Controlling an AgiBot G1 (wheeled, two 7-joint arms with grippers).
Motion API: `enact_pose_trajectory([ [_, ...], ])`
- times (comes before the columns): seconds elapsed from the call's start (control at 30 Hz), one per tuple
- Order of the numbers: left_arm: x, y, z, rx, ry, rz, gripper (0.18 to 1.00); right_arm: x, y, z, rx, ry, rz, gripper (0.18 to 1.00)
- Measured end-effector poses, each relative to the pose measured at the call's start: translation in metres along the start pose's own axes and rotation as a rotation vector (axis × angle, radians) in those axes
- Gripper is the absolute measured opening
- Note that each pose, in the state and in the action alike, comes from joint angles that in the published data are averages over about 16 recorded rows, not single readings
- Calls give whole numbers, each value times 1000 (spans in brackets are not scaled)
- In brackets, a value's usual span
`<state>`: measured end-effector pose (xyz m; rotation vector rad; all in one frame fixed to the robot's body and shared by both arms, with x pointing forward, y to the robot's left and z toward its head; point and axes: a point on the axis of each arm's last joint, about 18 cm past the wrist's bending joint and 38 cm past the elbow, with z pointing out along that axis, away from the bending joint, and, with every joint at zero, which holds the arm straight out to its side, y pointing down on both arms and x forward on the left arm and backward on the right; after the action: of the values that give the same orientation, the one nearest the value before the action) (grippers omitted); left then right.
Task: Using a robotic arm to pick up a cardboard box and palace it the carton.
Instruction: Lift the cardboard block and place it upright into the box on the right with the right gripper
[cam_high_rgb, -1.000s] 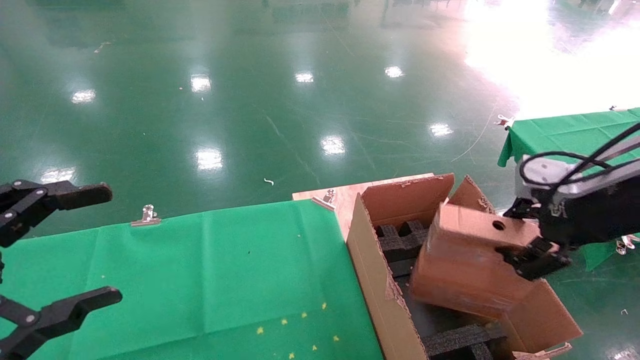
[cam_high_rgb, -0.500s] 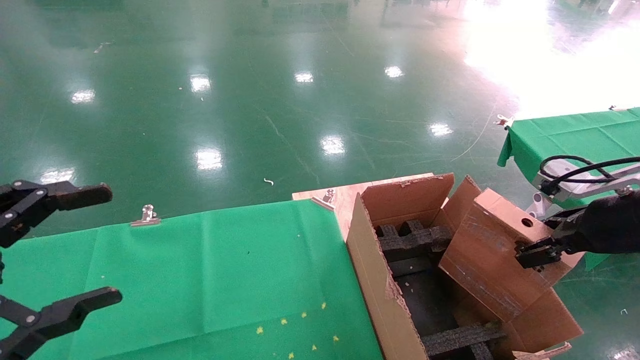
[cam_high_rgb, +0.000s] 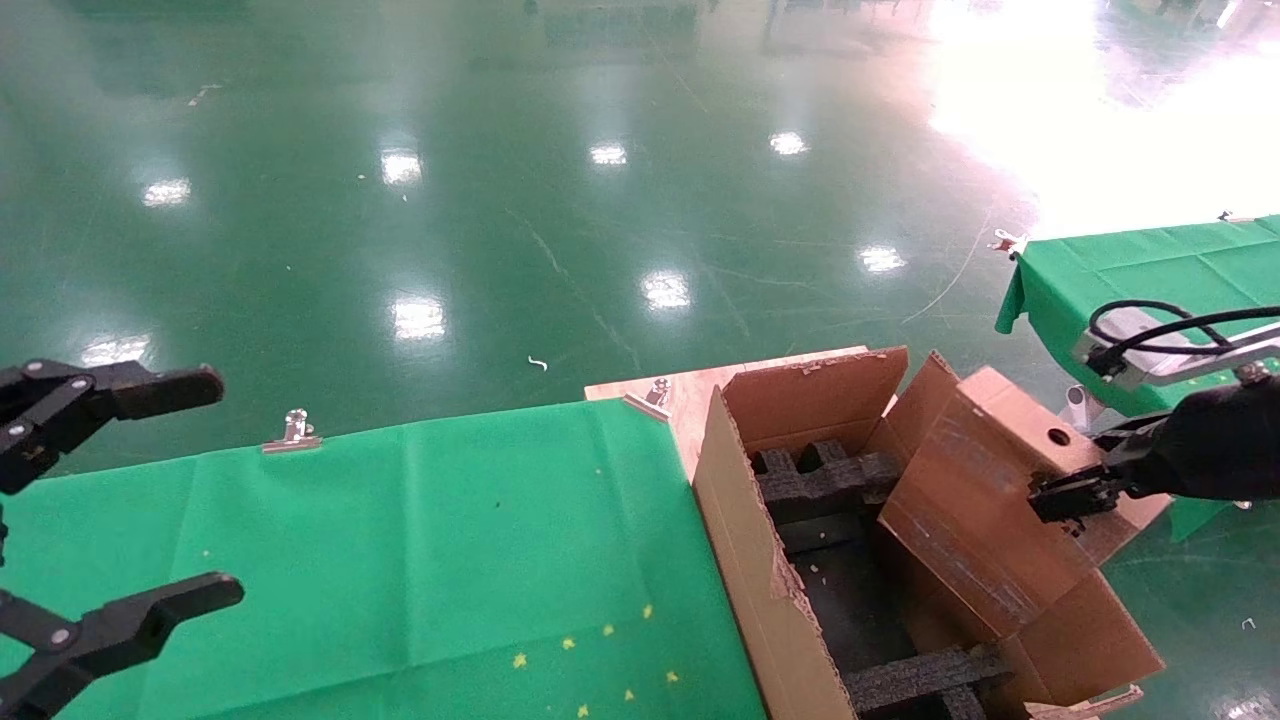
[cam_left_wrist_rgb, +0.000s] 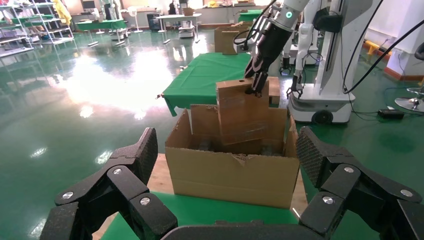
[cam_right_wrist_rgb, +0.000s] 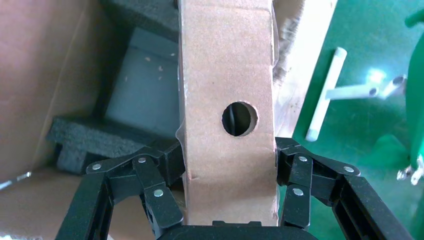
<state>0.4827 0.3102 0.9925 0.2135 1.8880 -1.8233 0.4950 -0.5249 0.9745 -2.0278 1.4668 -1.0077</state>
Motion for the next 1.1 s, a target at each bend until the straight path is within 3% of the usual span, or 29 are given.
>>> enact_pose_trajectory([
  [0.3, 0, 0, 0, 0, 0, 0, 1001, -1, 0, 22, -19, 51, 192, 332],
  [0.5, 0, 0, 0, 0, 0, 0, 1001, -5, -4, 38, -27, 91, 275, 331],
  [1.1, 0, 0, 0, 0, 0, 0, 1001, -18, -13, 73, -47, 165, 283, 329],
])
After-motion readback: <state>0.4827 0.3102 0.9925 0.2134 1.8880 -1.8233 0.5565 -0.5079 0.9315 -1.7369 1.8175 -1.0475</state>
